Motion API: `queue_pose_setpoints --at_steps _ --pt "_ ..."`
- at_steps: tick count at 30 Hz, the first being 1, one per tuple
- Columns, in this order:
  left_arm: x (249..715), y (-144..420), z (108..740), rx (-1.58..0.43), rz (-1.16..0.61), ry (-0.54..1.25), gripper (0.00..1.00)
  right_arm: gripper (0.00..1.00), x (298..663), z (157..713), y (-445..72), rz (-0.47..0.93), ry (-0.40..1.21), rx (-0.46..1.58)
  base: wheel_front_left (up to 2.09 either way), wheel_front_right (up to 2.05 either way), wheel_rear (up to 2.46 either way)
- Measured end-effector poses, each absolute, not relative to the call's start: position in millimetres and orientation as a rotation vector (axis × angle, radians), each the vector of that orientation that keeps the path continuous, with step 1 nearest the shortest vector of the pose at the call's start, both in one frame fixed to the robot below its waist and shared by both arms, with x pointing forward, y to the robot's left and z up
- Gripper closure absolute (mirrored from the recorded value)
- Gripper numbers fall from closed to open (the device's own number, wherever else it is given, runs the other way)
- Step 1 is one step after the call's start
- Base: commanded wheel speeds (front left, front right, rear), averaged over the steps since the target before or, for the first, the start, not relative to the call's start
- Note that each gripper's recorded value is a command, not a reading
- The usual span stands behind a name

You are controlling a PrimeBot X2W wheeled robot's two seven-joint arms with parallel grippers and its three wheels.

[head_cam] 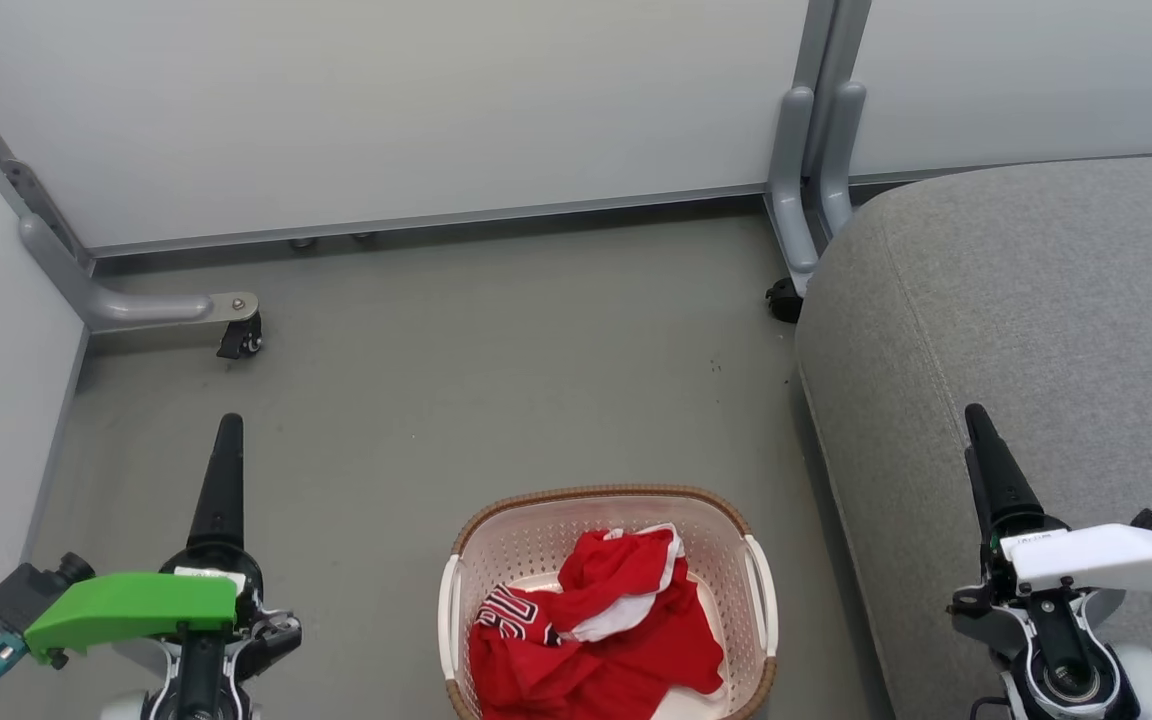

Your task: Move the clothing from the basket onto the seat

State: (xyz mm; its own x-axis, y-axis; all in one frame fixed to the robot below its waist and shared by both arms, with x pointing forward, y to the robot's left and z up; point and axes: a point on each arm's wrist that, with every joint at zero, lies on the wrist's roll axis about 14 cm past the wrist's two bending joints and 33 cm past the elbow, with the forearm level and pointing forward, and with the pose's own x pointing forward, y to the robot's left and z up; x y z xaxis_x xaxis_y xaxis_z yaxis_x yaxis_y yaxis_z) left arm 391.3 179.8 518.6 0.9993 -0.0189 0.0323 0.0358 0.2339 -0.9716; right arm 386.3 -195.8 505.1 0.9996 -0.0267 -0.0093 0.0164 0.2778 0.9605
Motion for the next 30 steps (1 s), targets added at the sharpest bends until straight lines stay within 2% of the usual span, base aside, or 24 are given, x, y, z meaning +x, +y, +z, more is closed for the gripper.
queue_pose_setpoints --at_steps 18,30 --pt "392.2 176.1 543.0 -1.012 -0.086 -0.09 0.0 0.0 390.1 527.4 -180.0 0.054 -0.051 0.858 0.0 0.0 0.0" --pt "391.4 170.5 547.6 -0.815 -0.112 -0.109 0.0 0.0 391.4 534.5 -169.5 0.095 -0.074 0.644 0.0 0.0 0.0"
